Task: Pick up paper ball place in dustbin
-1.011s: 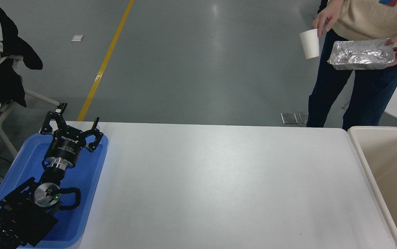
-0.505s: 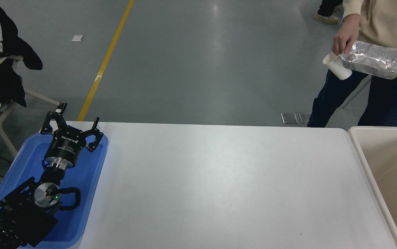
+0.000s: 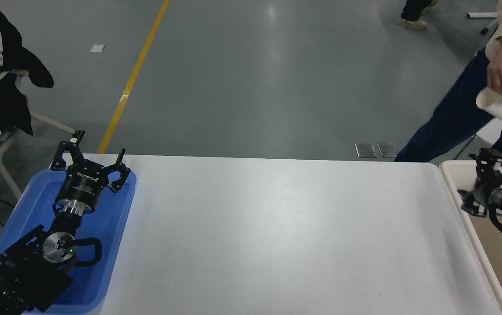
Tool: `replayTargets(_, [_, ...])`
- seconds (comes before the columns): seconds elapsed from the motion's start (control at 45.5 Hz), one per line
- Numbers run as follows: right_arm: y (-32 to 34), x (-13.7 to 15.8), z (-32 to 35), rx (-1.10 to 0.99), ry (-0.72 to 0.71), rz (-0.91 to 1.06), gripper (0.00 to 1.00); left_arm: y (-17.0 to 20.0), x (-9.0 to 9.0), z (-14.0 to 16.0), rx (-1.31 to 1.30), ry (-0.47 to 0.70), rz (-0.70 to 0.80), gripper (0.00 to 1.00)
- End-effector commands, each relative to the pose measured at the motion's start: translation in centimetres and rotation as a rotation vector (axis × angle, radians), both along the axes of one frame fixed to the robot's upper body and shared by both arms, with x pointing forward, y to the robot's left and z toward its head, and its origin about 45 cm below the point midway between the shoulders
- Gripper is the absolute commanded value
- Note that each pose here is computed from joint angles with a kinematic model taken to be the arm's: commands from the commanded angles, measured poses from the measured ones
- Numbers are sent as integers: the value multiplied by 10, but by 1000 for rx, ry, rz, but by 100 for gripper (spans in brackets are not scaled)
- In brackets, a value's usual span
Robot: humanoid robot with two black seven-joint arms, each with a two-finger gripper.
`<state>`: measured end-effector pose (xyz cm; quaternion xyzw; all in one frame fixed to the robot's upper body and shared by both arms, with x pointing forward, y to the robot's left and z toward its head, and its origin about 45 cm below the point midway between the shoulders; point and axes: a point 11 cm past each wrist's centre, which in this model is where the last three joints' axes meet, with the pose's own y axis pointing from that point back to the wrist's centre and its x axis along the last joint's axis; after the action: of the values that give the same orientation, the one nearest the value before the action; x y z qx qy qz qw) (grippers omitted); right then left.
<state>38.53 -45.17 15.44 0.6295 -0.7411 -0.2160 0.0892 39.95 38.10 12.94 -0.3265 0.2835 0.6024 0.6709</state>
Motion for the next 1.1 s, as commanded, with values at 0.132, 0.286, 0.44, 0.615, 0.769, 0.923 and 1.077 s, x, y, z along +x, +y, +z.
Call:
replayTargets(0.132, [62,1,3,158,-430,0,100,0,1,1,0,-1,0,100])
replayTargets(0.286, [105,3,-13,216,-433,-13,100,0,1,1,0,-1,0,100])
replayTargets(0.44, [123,-2,-13,203,-431,-20,100,0,1,1,0,-1,0,100])
replayTargets(0.615, [121,-6,-14,210,-429,-26,100,0,1,1,0,-1,0,100])
replayTargets(0.769, [119,-7,-15,216,-427,-33,100,0,1,1,0,-1,0,100])
replayTargets(0.923, [117,-14,-24,213,-404,-39,100,0,1,1,0,-1,0,100])
replayTargets(1.077, [120,-16,-27,215,-397,-34,100,0,0,0,0,0,0,100])
